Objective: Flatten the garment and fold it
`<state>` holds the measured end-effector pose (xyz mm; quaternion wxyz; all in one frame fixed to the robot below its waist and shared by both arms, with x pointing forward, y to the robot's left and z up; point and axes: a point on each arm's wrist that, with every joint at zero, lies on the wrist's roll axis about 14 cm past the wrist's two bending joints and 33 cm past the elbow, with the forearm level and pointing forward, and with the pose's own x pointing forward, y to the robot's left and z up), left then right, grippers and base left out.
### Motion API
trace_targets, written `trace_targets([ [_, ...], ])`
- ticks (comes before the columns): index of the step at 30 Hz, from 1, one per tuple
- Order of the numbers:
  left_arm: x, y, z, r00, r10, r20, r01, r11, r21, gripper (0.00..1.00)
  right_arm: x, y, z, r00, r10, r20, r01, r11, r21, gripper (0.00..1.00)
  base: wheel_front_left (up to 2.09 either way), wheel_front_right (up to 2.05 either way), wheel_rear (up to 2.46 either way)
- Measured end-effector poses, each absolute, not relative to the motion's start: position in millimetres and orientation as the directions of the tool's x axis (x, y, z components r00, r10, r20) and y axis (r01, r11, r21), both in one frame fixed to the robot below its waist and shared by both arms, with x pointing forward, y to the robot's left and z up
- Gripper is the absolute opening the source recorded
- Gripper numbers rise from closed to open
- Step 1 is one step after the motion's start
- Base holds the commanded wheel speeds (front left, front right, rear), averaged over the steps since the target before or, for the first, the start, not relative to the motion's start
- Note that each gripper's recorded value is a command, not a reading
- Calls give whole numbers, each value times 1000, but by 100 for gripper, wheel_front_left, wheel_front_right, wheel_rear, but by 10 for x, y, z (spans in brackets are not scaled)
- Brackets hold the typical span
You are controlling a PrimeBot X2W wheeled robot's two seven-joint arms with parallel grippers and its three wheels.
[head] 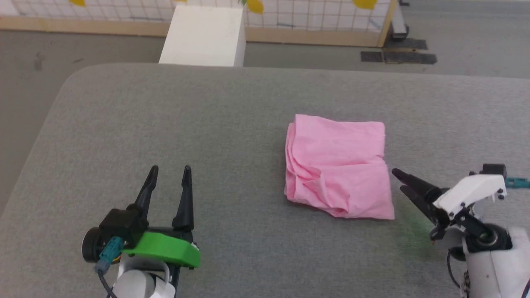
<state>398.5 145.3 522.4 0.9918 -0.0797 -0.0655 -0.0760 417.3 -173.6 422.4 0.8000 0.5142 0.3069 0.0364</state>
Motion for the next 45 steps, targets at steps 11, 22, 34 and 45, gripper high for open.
trace_targets([
  [11, 4014, 1665, 5094, 991, -82, 104, 97, 985, -141, 100, 4500, -1312, 3909, 621, 506, -599, 307, 546, 780, 100, 0, 0, 0],
  [22, 4036, 1695, 5026, 994, -72, 85, 84, 986, -141, 100, 4489, -1065, 3879, 477, 547, -688, 196, 698, 689, 0, 0, 0, 0],
  [34, 4289, 1138, 5048, 966, -233, 111, 247, 960, -131, 100, 4406, -1741, 4196, 500, 215, -839, -92, 976, 195, 0, 0, 0, 0],
  [45, 4606, 195, 5128, 861, -479, 174, 500, 859, -111, 100, 4015, -3038, 4344, 572, -166, -803, 49, 985, -168, 0, 0, 0, 0],
])
